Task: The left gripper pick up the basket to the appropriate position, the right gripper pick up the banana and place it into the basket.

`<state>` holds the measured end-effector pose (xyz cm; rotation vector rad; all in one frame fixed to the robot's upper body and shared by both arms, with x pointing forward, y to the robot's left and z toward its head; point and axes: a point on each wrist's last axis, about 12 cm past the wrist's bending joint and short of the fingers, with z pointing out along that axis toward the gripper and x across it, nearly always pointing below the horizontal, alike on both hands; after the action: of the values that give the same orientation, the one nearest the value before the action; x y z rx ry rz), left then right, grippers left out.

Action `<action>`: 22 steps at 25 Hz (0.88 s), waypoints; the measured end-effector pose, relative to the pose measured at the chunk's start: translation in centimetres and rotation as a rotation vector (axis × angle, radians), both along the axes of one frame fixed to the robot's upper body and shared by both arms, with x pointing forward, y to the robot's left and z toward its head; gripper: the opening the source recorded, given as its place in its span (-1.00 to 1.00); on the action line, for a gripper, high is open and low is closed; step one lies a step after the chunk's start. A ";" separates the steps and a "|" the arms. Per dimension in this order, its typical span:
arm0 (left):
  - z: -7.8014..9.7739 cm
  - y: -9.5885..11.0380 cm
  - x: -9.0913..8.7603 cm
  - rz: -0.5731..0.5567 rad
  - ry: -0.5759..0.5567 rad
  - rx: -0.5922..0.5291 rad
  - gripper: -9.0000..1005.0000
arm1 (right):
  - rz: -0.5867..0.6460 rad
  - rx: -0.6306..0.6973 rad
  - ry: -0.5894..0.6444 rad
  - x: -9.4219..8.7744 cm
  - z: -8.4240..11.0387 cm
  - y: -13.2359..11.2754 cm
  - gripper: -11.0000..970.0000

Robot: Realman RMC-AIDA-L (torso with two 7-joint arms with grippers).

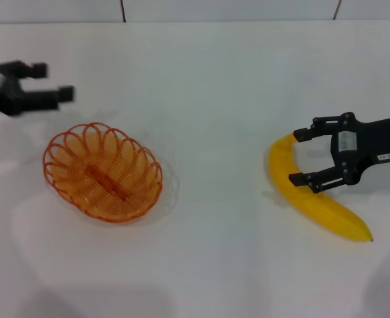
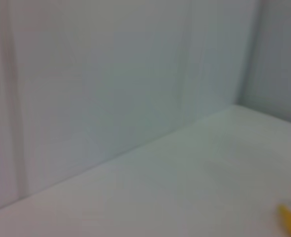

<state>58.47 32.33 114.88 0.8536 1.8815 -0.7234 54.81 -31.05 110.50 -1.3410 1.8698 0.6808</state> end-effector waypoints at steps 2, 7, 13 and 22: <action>1.3 1.1 0.8 0.063 0.041 0.017 0.75 | 0.004 0.000 0.001 0.0 0.0 0.1 0.84; 3.0 2.5 2.8 0.127 0.170 0.135 0.75 | 0.006 0.000 0.001 0.0 0.0 0.2 0.84; 1.2 0.3 4.1 0.096 0.280 0.301 0.75 | 0.007 0.002 0.001 0.1 0.0 0.3 0.84; -0.2 -2.7 5.0 0.092 0.293 0.380 0.75 | -0.007 -0.005 0.007 0.4 -0.5 0.6 0.84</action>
<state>63.42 29.60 114.70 0.9237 2.3536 -0.4569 55.22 -30.45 109.95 -1.3365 1.8819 0.6782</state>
